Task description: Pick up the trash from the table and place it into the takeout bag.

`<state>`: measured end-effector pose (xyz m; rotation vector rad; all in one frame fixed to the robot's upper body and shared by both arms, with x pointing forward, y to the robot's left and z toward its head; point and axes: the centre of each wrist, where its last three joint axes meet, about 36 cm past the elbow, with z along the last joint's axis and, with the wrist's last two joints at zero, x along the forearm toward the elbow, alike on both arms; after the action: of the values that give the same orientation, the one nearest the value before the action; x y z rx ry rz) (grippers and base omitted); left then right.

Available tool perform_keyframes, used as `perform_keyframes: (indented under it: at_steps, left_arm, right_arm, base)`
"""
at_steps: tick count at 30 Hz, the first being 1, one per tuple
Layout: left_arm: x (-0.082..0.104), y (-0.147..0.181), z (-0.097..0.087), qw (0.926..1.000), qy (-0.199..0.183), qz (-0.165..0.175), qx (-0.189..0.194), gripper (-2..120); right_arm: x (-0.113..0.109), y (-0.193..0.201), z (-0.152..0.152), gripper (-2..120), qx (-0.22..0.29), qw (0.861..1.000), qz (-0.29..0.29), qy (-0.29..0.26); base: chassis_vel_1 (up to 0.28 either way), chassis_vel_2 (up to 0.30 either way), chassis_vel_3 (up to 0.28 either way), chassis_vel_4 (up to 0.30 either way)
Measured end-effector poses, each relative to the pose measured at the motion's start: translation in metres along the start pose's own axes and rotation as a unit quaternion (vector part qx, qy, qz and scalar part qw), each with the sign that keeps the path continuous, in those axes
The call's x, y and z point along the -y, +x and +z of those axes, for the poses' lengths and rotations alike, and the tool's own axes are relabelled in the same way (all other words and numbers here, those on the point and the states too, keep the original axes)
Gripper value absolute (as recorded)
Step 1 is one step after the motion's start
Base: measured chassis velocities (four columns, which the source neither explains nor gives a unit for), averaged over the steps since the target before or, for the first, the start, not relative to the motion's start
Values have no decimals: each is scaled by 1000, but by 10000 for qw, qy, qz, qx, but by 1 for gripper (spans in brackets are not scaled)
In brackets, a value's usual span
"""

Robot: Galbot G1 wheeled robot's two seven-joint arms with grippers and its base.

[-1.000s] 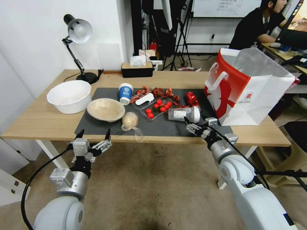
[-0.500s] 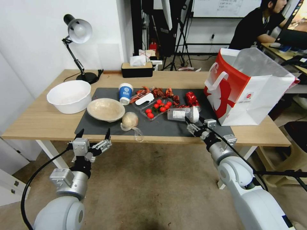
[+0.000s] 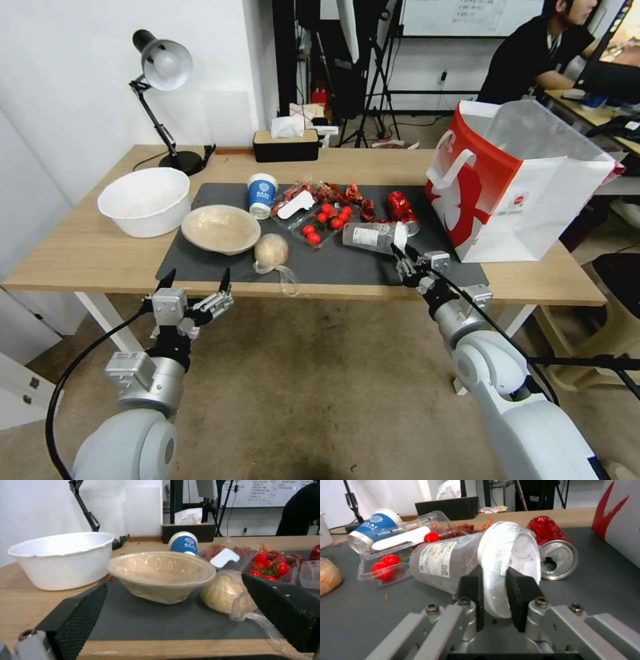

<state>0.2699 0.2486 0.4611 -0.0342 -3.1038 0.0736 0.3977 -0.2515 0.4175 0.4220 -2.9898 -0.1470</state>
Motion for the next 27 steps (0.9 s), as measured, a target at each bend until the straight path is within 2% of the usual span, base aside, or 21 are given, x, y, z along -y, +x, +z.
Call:
perform_keyframes:
  at_steps: [11, 17, 20, 27]
  left_arm:
    - [0, 0, 2, 10000, -4, -1, 16, 100]
    - [0, -1, 3, 10000, -2, 2, 16, 100]
    - [0, -1, 2, 10000, -9, 8, 26, 100]
    - [0, -1, 2, 10000, -15, 14, 31, 100]
  right_arm:
    - [-8, 16, -13, 13, 162, 9998, -61, 11]
    - [-12, 38, -40, 11, 471, 9987, -188, 75]
    - [-12, 51, -67, 10, 867, 9955, -394, -17]
    - [-4, 55, -103, 10, 1446, 9889, -344, -23]
  base:
    - [0, 0, 0, 0]
    - [0, 0, 0, 0]
    - [0, 0, 0, 0]
    - [0, 0, 0, 0]
